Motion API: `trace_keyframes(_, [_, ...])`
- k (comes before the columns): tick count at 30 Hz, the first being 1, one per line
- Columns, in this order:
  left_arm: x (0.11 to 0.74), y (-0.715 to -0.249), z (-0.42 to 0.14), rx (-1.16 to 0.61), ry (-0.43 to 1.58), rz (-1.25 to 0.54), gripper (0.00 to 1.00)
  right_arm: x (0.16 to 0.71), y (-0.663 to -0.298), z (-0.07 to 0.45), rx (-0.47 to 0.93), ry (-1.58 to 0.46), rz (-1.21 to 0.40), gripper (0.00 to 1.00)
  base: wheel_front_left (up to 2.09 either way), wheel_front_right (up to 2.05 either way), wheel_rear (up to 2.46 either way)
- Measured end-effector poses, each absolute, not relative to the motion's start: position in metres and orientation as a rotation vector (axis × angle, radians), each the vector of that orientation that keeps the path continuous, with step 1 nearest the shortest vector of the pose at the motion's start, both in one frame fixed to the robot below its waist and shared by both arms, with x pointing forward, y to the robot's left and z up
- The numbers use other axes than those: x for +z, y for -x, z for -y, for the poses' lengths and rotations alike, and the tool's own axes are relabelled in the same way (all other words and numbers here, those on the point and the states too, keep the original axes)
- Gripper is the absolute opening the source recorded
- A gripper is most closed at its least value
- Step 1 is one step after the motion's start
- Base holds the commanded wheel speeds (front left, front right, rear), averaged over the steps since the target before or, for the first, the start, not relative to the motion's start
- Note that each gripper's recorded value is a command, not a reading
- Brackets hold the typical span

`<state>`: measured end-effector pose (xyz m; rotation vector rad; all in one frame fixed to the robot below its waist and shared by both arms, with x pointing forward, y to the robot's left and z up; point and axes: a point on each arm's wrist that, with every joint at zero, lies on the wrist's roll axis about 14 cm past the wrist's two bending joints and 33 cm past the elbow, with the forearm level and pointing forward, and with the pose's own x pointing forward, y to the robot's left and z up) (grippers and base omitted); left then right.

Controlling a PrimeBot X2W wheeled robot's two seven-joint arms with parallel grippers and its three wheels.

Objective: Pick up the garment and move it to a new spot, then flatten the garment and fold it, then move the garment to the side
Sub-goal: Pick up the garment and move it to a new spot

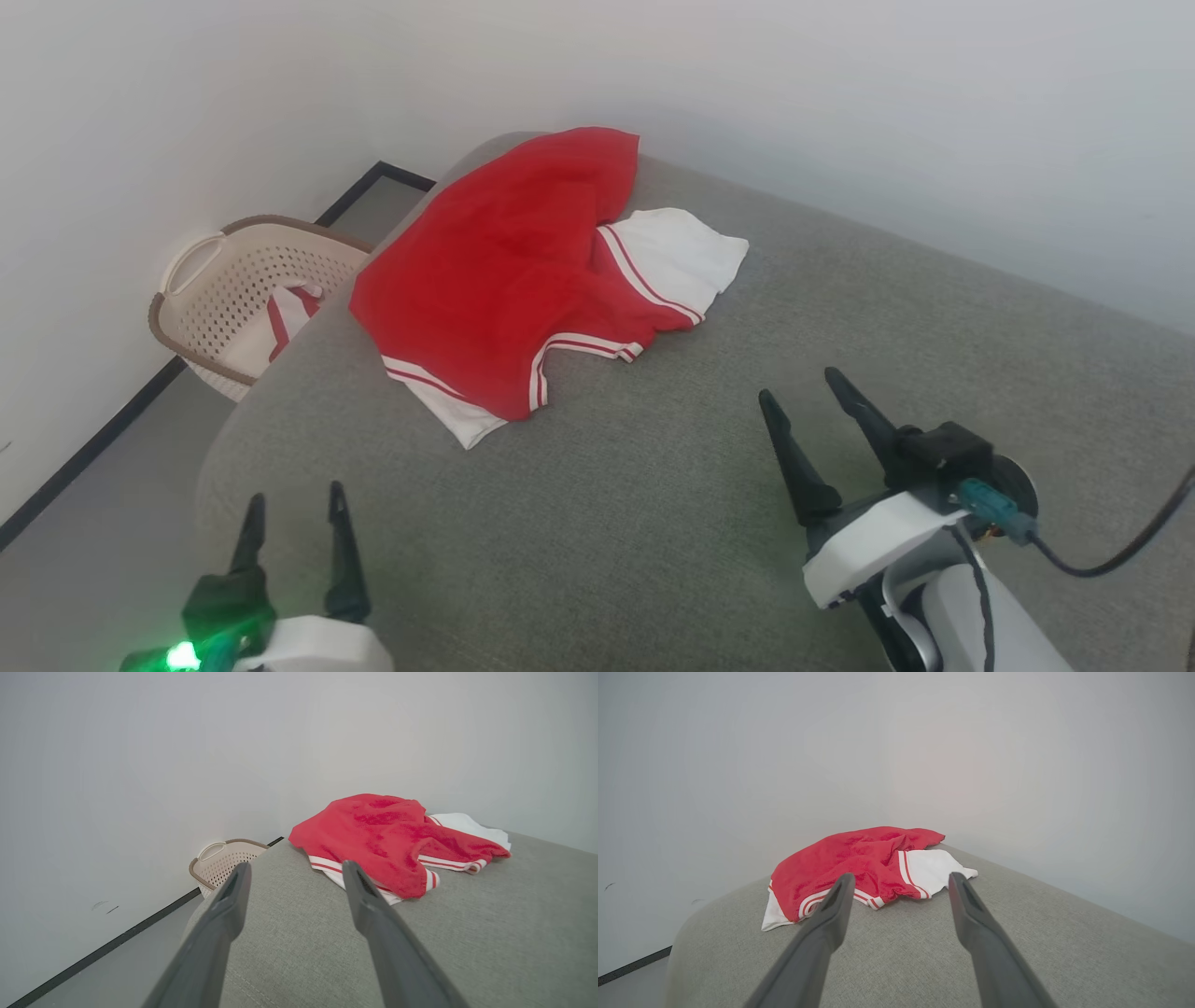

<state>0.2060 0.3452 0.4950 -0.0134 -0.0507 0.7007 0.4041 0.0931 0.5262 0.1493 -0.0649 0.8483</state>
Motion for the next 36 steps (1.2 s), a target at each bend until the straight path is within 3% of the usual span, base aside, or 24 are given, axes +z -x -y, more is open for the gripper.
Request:
trace_keyframes(6, [0.502, -0.248, -0.325, 0.519, -0.026, 0.055, 1.00, 0.527, -0.412, -0.075, 0.794, -0.154, 0.070, 1.00, 0.00, 0.00, 0.00])
trace_keyframes(11, [0.515, -0.318, -0.309, 0.308, -0.142, 0.043, 1.00, 0.517, -0.427, -0.041, 0.712, -0.140, 0.061, 1.00, 0.00, 0.00, 0.00])
trace_keyframes(17, [0.526, -0.402, -0.321, 0.225, -0.135, 0.019, 1.00, 0.514, -0.451, 0.000, 0.603, -0.153, 0.073, 1.00, 0.00, 0.00, 0.00])
trace_keyframes(25, [0.483, -0.492, -0.329, 0.166, -0.141, -0.273, 1.00, 0.494, -0.469, 0.065, 0.432, -0.167, 0.043, 1.00, 0.00, 0.00, 0.00])
trace_keyframes(31, [0.412, -0.506, -0.323, 0.190, -0.010, -0.668, 1.00, 0.486, -0.469, 0.099, 0.342, -0.171, 0.031, 1.00, 0.00, 0.00, 0.00])
trace_keyframes(36, [0.382, -0.509, -0.322, 0.205, 0.034, -0.850, 1.00, 0.491, -0.468, 0.115, 0.299, -0.179, 0.051, 1.00, 0.00, 0.00, 0.00])
